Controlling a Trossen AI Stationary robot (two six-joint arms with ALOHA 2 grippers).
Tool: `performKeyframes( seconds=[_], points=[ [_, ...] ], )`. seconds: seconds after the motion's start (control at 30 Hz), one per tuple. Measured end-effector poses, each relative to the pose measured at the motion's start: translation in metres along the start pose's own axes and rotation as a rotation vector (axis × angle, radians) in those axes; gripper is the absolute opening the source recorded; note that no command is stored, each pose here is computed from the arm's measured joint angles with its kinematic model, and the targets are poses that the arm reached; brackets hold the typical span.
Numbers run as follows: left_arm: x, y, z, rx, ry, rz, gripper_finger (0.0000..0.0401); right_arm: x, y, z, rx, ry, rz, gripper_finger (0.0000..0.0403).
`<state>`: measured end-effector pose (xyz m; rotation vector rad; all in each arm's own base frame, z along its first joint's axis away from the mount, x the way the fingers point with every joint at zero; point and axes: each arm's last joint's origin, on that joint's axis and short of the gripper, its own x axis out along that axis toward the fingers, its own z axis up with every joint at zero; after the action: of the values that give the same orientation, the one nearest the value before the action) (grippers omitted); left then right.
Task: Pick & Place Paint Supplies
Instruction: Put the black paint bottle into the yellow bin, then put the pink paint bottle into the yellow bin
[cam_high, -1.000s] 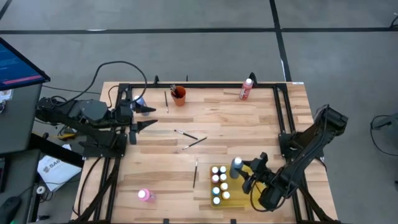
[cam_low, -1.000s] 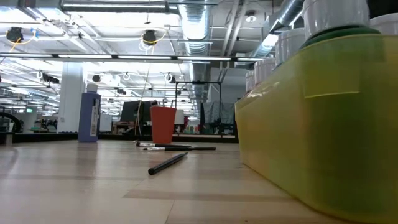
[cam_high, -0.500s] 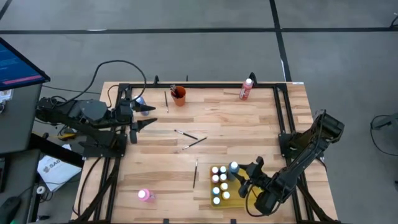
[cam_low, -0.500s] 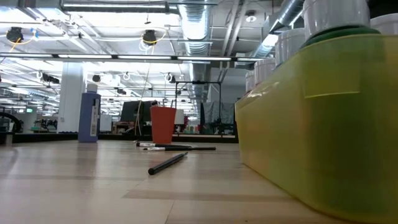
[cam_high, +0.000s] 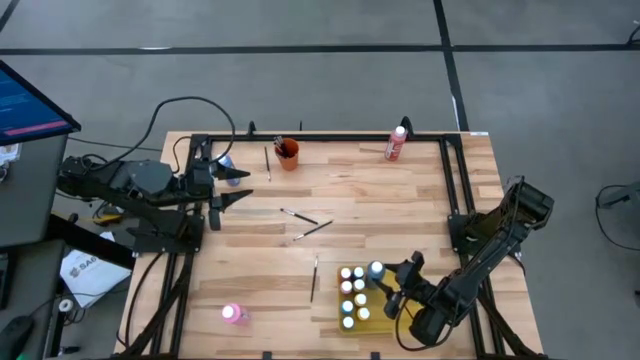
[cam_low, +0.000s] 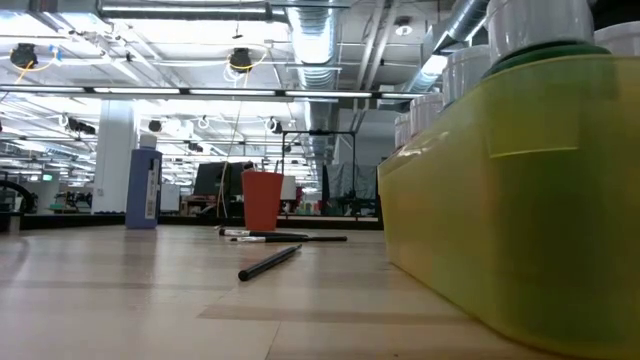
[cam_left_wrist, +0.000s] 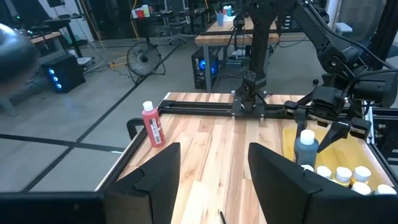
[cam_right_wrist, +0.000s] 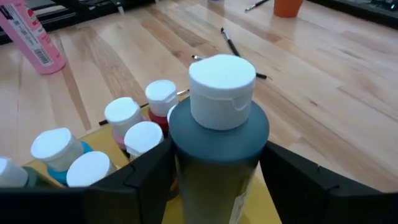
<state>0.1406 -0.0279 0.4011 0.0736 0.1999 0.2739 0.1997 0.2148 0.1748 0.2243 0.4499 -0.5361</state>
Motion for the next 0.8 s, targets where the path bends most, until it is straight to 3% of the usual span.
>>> performKeyframes(
  seconds=[0.17, 0.53, 0.8],
  points=[
    [0.0, -0.001, -0.001, 0.019, 0.006, -0.055, 0.0196, 0.0, 0.002, 0.0, 0.012, 0.019, 0.013, 0.024],
    [-0.003, -0.007, -0.017, -0.013, 0.183, -0.288, 0.0299, -0.009, 0.024, 0.033, -0.113, 0.069, 0.08, 0.025],
    [-0.006, -0.007, -0.031, -0.002, 0.336, -0.333, 0.0303, -0.005, 0.021, 0.046, -0.168, 0.109, 0.026, 0.025]
  ],
)
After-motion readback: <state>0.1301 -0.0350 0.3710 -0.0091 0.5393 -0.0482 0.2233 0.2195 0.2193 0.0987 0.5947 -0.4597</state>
